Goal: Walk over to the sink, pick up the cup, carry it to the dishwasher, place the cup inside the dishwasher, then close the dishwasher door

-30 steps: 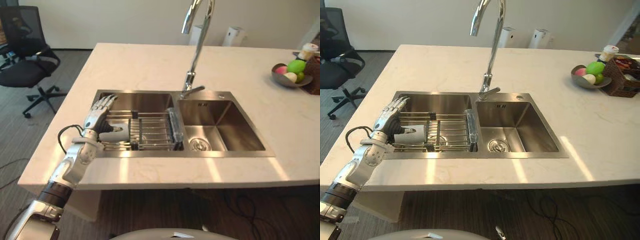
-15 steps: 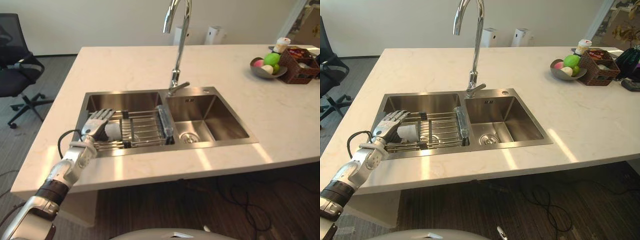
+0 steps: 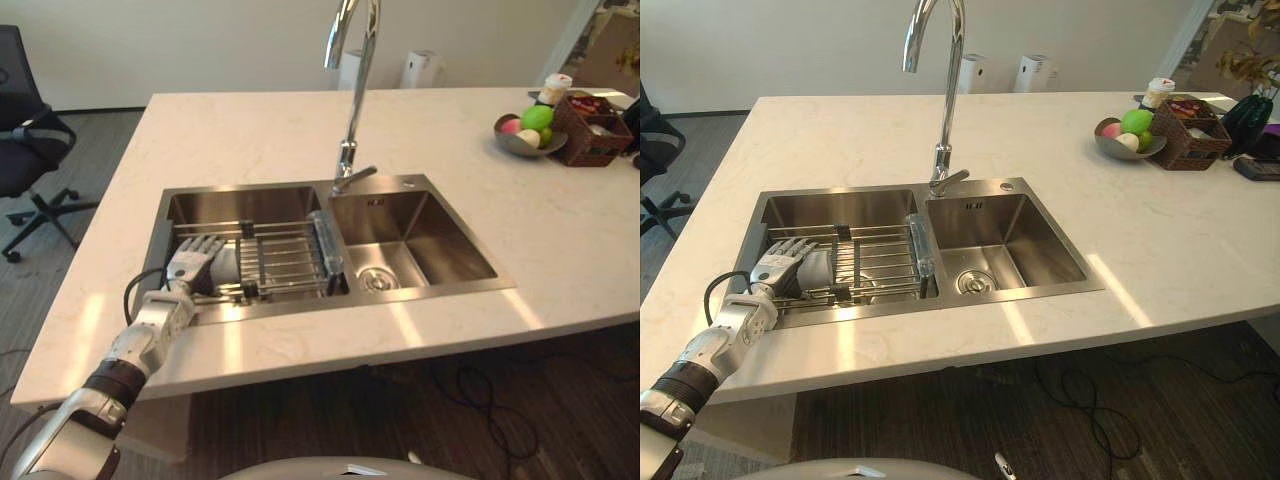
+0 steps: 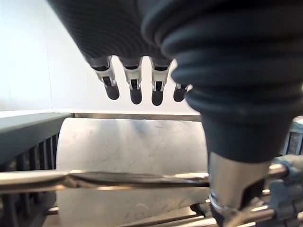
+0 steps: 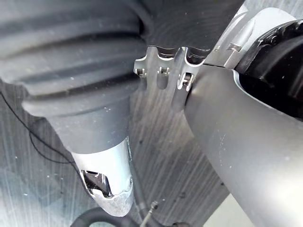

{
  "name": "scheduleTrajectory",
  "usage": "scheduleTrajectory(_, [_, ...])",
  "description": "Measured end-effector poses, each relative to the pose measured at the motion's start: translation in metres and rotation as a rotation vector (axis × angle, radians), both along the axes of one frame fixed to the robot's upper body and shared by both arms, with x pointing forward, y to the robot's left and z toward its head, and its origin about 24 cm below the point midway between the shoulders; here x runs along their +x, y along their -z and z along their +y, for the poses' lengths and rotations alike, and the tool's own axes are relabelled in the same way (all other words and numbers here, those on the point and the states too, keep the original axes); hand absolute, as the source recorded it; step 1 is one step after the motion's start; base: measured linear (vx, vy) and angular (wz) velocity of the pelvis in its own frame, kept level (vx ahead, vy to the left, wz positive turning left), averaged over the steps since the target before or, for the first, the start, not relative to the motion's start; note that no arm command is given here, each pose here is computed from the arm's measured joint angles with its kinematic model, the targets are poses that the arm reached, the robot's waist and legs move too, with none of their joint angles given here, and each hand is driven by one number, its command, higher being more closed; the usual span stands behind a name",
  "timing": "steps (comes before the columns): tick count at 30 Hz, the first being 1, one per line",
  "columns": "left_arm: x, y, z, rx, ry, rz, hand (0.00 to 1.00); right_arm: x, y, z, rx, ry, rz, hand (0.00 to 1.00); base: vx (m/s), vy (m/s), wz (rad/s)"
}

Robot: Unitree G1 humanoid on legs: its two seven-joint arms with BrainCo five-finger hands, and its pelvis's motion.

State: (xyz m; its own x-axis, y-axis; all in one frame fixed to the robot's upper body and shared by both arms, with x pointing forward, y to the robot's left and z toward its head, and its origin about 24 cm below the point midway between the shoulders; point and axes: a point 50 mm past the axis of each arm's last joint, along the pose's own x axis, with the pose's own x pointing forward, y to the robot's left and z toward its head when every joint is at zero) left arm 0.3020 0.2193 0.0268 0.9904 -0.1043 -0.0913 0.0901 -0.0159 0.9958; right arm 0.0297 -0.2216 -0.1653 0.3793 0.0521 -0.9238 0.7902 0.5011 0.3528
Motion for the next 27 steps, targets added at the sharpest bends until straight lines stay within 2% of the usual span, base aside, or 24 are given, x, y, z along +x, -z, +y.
scheduleTrajectory(4, [0.002,0.002,0.0,-0.016,0.022,-0.019,0.0,0.0,0.0,-0.001,-0.002,-0.005,-0.002,0.0,-0.08,-0.015,-0.06])
scheduleTrajectory(6, [0.0,0.002,-0.011,-0.074,0.141,-0.026,0.0,0.0,0.0,-0.002,-0.004,-0.008,-0.001,0.0,-0.05,-0.007,0.0])
scheduleTrajectory(8, [-0.007,-0.001,-0.039,-0.147,0.349,-0.032,0.0,0.0,-0.001,-0.003,-0.004,-0.006,-0.003,0.0,-0.02,-0.004,0.01])
scheduleTrajectory(11, [-0.009,-0.016,-0.06,-0.306,0.454,-0.057,0.0,0.0,-0.001,-0.003,0.008,0.019,-0.026,0.0,0.0,0.0,0.0])
scheduleTrajectory(14, [-0.012,-0.024,-0.067,-0.419,0.492,-0.072,0.0,-0.001,-0.002,-0.005,0.01,0.034,-0.044,0.0,0.03,-0.011,0.02])
scheduleTrajectory(18, [-0.013,-0.031,-0.066,-0.462,0.494,-0.107,0.0,-0.002,-0.003,-0.008,0.006,0.044,-0.058,0.0,0.04,-0.014,0.06])
scheduleTrajectory(22, [-0.008,-0.04,-0.056,-0.447,0.421,-0.209,0.0,-0.002,-0.003,-0.008,0.006,0.044,-0.056,0.0,0.02,-0.013,0.07])
scheduleTrajectory(27, [0.003,-0.054,-0.014,-0.325,0.199,-0.395,0.0,0.0,-0.001,-0.003,-0.027,-0.005,-0.043,0.0,-0.04,-0.01,0.0])
